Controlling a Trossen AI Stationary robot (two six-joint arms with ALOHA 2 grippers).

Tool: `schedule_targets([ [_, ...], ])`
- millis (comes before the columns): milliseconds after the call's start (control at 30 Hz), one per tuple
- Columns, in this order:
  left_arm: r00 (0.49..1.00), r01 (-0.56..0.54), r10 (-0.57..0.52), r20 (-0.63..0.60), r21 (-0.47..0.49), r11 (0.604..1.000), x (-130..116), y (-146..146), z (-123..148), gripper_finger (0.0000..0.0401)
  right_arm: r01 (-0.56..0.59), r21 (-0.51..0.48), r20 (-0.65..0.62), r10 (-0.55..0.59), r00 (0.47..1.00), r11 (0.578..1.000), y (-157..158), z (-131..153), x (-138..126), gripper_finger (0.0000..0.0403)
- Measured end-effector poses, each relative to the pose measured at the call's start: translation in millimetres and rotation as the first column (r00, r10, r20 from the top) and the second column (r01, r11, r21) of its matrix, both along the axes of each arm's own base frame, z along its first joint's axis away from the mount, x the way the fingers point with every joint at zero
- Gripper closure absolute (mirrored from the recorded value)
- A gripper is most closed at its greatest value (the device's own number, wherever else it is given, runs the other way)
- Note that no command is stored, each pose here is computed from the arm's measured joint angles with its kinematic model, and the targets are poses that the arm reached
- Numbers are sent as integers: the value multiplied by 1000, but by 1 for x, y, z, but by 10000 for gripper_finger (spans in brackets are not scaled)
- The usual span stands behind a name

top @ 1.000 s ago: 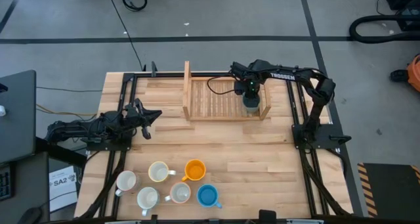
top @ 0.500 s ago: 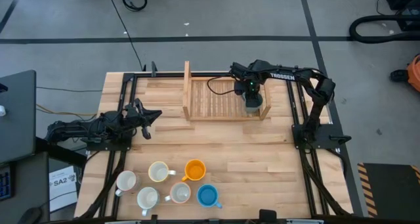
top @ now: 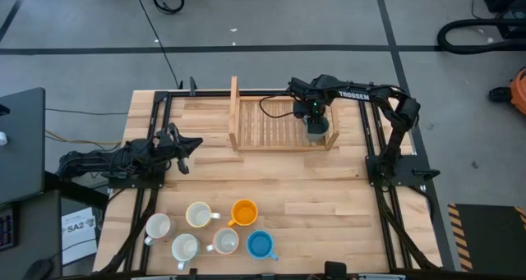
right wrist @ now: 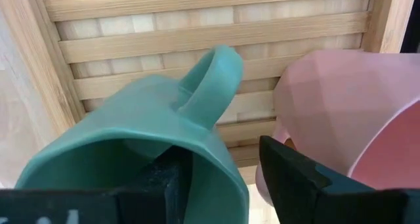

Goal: Place coffee mugs
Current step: Put the green mug on the shelf, then put the orange patterned mug on the shelf

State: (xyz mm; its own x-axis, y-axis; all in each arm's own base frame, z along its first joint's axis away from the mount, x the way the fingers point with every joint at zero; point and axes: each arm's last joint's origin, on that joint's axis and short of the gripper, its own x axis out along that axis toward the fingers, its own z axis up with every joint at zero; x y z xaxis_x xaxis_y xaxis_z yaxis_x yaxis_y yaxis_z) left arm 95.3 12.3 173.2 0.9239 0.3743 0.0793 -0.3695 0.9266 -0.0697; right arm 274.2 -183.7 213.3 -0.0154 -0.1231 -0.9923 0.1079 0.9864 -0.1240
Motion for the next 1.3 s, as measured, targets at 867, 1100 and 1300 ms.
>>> schedule_targets([
  [867, 959, 145, -133, 249, -30, 989, -4, -4, 36, 189, 71, -44, 329, -53, 943, 996, 25, 78, -25, 221],
  [1100, 959, 252, -244, 147, -33, 967, 13, -12, 61, 188, 14, -36, 477, 5, 879, 999, 39, 96, -21, 221],
  [1300, 929, 339, -348, -124, -90, 937, 37, -25, 80, 188, -25, -57, 509, 51, 859, 998, 48, 99, -13, 221],
])
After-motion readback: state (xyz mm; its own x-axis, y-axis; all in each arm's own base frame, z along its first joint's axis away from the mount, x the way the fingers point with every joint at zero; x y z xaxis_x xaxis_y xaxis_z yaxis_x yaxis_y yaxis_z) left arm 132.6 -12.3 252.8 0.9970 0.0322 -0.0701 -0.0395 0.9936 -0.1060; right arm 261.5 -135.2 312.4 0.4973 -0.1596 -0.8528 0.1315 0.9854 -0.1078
